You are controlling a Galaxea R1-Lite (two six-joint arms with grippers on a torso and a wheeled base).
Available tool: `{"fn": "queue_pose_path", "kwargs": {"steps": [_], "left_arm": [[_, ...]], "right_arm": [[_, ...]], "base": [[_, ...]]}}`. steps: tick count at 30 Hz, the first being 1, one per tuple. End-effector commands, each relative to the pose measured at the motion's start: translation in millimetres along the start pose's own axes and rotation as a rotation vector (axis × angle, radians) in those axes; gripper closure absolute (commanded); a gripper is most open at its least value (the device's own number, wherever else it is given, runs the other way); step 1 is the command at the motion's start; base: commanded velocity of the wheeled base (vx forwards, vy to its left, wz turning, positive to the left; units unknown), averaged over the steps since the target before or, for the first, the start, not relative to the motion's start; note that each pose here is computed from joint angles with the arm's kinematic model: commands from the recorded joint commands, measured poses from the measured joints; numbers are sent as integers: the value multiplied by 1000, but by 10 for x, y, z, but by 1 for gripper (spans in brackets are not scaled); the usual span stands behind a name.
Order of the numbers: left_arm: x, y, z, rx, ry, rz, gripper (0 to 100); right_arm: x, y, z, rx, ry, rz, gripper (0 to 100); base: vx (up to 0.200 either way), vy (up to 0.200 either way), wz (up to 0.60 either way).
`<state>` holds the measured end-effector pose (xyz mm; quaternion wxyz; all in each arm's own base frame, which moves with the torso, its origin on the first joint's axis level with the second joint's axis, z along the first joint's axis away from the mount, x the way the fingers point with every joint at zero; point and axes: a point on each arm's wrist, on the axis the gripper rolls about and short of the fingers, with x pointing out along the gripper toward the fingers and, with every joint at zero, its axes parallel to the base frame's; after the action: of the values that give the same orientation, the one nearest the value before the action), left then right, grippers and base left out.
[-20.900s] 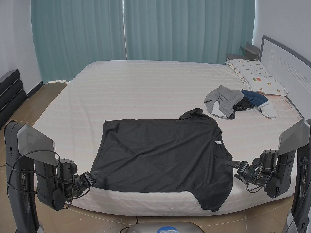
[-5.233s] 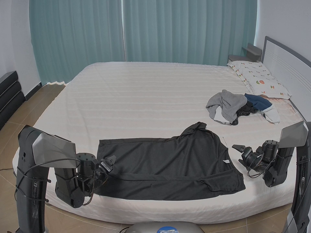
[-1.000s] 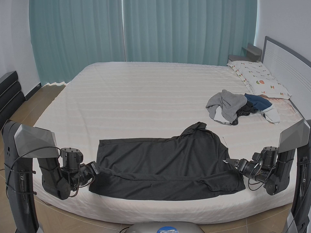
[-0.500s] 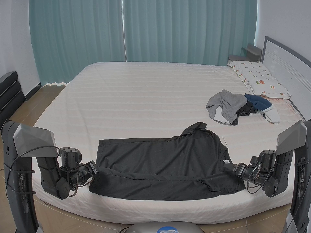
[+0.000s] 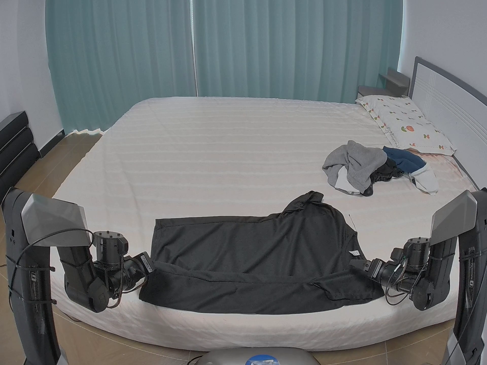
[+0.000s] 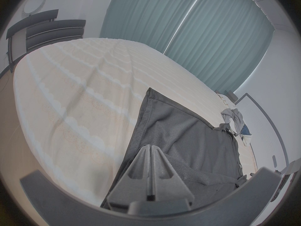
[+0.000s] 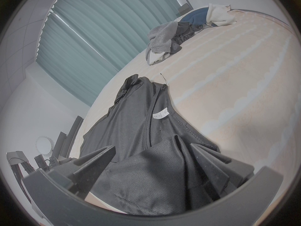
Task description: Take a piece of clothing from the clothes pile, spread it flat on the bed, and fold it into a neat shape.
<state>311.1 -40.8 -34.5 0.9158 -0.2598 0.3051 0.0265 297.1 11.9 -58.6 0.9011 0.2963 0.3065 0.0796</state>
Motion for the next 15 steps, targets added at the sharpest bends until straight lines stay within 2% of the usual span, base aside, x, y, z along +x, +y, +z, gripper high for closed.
{"fn": "queue_pose_path", "kwargs": {"steps": [1,15], "left_arm": [[5,8,-5,-2,2,1,100],[10,10,-16,-1,7,3,100]], "right_arm": [[7,-8,-12,1,4,-1,0],[23,-26,-40,3,13,-6,0]], "base": [[0,0,0],[0,0,0]]}}
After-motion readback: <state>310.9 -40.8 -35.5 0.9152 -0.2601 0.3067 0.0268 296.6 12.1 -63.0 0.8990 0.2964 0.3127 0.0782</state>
